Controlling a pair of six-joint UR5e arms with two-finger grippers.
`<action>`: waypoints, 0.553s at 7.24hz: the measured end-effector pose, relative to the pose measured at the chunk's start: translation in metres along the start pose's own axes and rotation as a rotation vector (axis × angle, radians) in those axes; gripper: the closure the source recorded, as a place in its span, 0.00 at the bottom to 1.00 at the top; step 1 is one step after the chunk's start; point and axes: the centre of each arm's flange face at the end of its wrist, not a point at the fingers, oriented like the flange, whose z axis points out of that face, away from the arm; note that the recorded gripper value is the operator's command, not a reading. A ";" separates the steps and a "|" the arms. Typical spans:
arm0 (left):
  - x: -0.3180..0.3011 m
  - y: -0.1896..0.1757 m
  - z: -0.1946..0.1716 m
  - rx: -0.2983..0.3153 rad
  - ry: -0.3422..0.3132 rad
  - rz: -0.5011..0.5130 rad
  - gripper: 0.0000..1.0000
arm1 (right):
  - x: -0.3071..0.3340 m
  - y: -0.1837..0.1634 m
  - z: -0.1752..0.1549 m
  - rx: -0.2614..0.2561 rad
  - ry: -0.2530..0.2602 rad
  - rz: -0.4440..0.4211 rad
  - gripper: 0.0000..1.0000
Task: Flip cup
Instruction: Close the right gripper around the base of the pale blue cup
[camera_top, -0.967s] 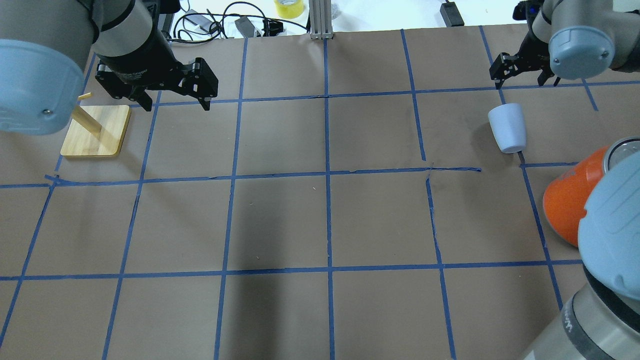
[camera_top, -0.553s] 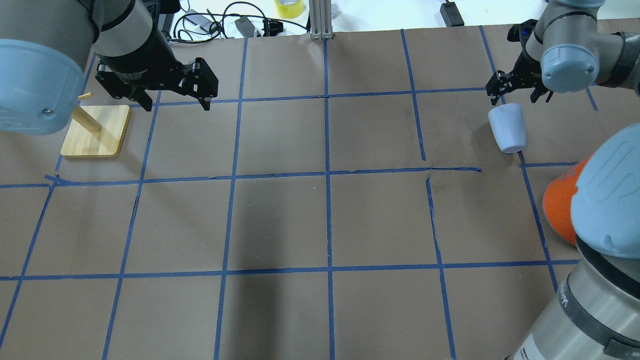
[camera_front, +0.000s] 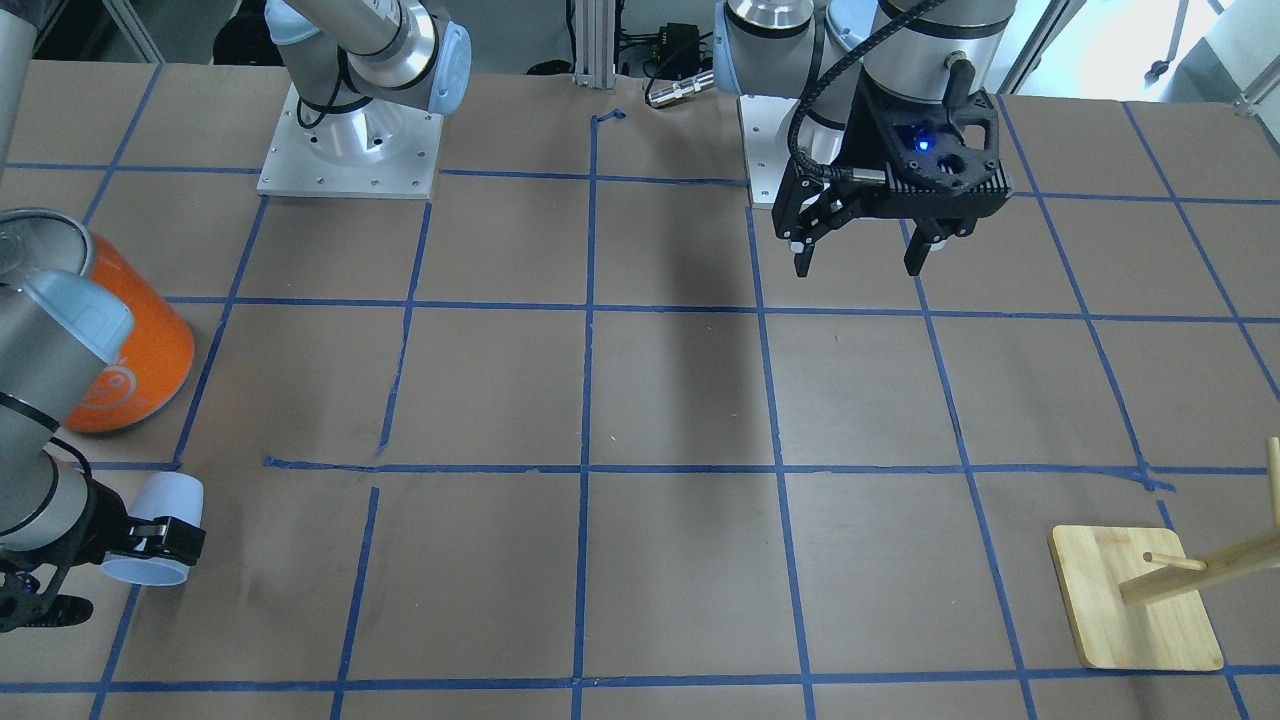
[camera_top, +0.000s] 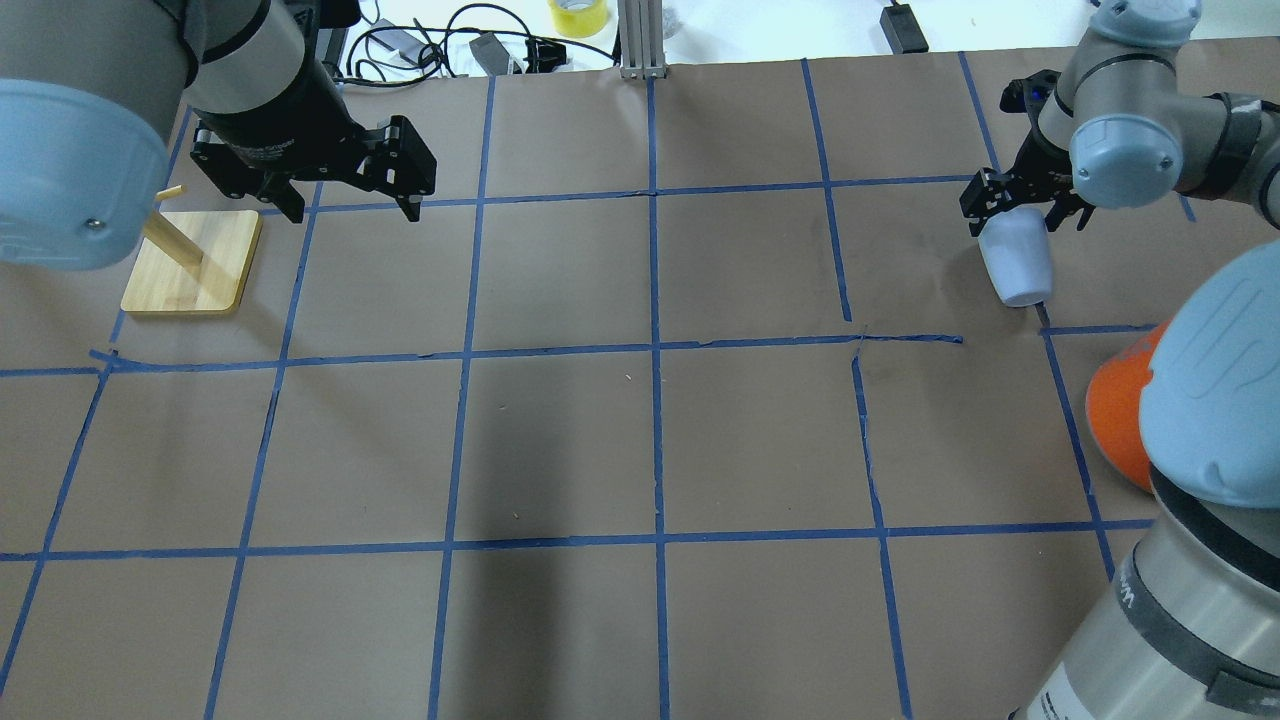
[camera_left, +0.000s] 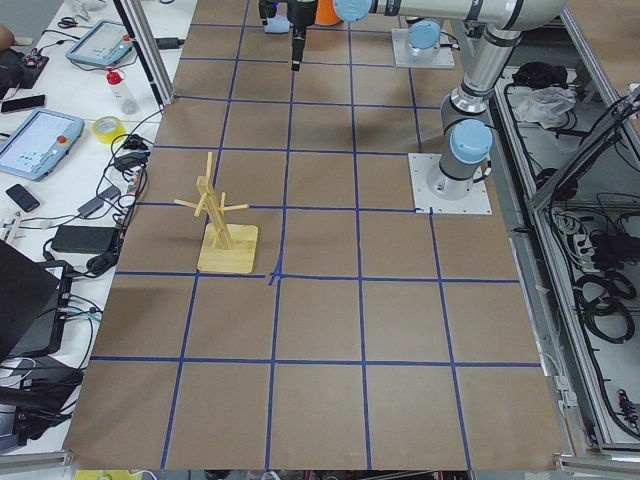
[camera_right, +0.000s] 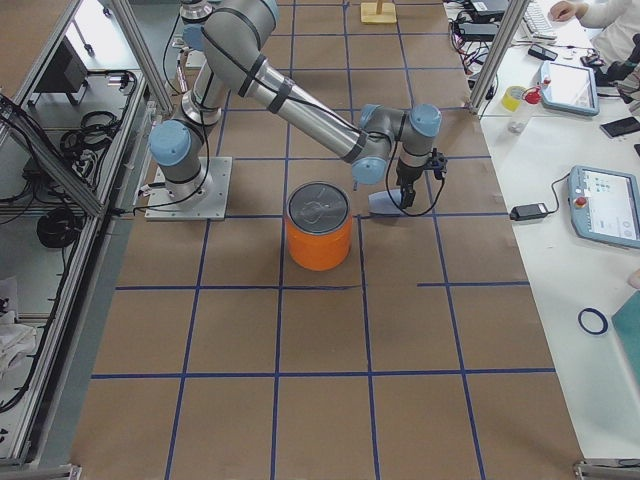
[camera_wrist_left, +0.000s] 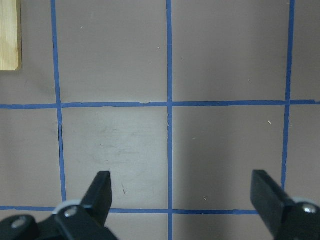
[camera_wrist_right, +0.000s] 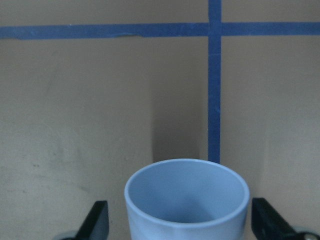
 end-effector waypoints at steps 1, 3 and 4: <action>0.000 0.000 0.000 0.000 0.000 0.000 0.00 | 0.000 0.002 0.003 -0.005 0.001 -0.004 0.00; 0.000 0.000 0.000 0.000 0.000 0.000 0.00 | 0.000 0.001 0.006 -0.001 -0.001 -0.004 0.00; 0.000 0.000 0.000 0.000 0.000 0.000 0.00 | 0.000 -0.002 0.013 0.011 0.001 -0.004 0.00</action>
